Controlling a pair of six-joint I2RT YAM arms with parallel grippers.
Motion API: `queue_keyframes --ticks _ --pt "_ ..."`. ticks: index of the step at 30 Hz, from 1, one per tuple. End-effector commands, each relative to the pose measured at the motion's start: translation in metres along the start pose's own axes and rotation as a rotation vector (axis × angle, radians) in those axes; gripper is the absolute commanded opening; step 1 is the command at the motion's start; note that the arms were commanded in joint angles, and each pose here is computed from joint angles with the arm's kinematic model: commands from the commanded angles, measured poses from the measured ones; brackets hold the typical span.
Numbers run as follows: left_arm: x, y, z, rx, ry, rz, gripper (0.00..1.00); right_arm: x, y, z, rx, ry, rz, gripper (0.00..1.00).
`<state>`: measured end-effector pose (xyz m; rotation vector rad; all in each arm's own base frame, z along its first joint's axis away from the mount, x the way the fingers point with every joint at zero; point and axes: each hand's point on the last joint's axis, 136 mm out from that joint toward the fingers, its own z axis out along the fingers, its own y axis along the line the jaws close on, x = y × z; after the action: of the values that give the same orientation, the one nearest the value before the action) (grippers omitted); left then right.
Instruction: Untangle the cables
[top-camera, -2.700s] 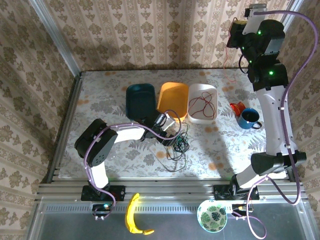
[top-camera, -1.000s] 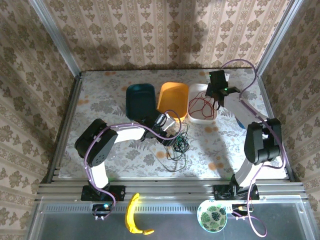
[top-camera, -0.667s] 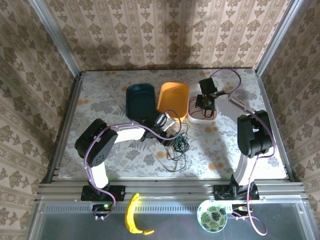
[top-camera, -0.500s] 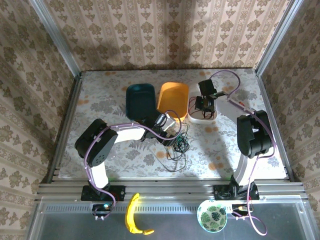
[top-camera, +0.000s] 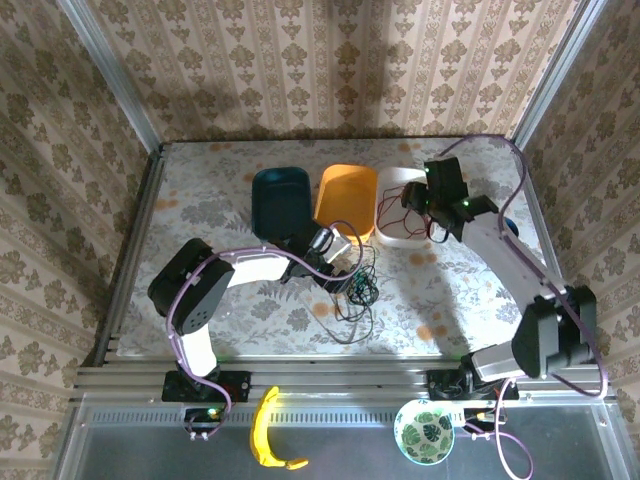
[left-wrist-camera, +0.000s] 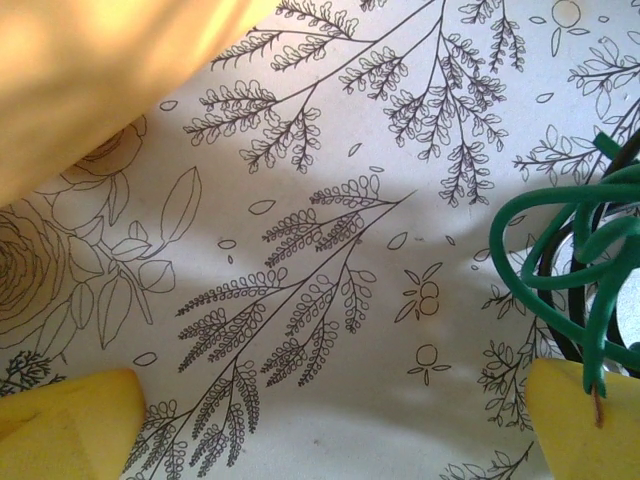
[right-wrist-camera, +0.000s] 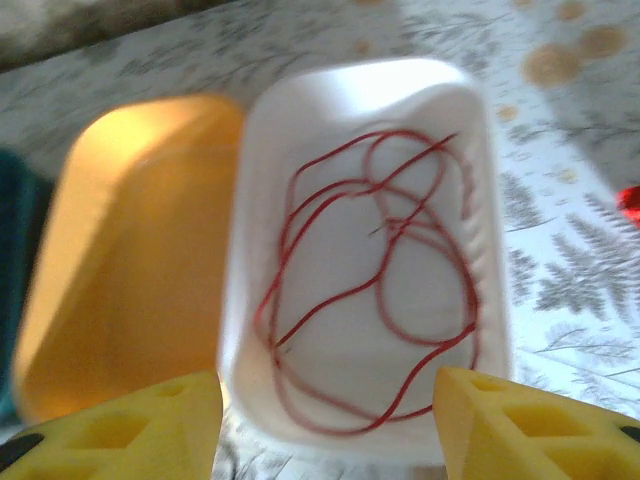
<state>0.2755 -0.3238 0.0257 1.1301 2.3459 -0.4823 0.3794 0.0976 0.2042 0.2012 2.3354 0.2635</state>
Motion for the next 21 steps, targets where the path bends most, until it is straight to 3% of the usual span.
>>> queue_keyframes --ticks 1,4,8,21 --pt "0.014 -0.009 0.004 0.055 0.028 0.008 1.00 0.080 0.054 -0.008 -0.276 0.244 -0.154 0.59" --pt "0.015 -0.009 0.004 0.058 0.034 0.007 1.00 0.145 0.087 -0.019 -0.426 0.418 -0.262 0.56" --pt "0.016 -0.008 0.001 0.057 0.042 0.010 1.00 0.203 0.095 -0.028 -0.463 0.604 -0.347 0.49" --pt "0.022 -0.007 -0.001 0.052 0.056 -0.001 1.00 0.245 0.069 -0.029 -0.399 0.776 -0.392 0.40"
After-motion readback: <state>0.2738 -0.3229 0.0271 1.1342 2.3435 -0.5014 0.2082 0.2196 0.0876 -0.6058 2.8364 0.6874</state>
